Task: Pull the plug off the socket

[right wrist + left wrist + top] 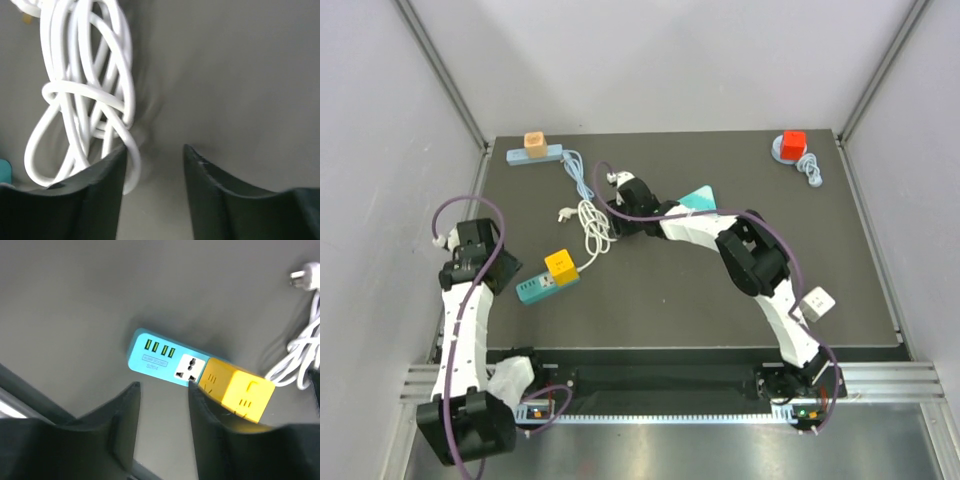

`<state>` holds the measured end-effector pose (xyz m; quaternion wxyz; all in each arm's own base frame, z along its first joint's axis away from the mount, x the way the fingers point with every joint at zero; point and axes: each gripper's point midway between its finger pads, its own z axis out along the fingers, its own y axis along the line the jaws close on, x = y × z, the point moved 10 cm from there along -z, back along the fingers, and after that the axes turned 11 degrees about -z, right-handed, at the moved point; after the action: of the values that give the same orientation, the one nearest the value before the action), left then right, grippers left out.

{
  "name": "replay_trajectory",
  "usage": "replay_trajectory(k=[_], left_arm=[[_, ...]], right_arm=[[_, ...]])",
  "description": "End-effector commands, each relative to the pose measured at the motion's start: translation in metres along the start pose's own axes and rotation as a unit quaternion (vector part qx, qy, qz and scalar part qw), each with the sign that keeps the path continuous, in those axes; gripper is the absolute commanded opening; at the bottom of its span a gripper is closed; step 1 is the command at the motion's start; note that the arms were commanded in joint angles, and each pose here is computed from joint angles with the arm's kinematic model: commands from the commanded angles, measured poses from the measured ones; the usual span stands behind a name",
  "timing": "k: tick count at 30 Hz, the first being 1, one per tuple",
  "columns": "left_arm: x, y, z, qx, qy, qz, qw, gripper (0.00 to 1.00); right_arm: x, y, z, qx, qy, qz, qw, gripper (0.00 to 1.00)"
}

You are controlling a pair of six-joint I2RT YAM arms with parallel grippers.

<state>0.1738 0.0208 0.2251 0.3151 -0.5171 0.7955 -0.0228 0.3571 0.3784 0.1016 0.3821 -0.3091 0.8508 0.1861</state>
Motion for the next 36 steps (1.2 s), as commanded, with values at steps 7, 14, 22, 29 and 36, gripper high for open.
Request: replay_trajectory(k=[7,14,22,29,36], left_arm=[[0.020,0.007,0.040,0.100,0.155,-0.083,0.979,0.12],[0.023,0.011,0.051,0.088,0.153,-0.080,0.981,0.00],[0.021,0.015,0.069,0.067,0.156,-0.074,0.983,0.00],[0.025,0.017,0.081,0.066,0.172,-0.063,0.981,0.00],[0.031,0.024,0.089,0.048,0.190,-0.062,0.979,0.00]], right_arm=[[-0.046,0.009,-0.082,0.033,-0.045,-0.041,0.998,0.75],[-0.065,0.063,-0.107,0.002,-0.057,-0.058,0.997,0.99],[-0.062,0.103,-0.127,-0.150,-0.087,0.015,0.985,0.99],[-0.062,0.129,-0.119,-0.126,-0.048,-0.047,0.990,1.00],[-0.065,0.167,-0.103,-0.091,-0.018,-0.098,0.991,1.00]])
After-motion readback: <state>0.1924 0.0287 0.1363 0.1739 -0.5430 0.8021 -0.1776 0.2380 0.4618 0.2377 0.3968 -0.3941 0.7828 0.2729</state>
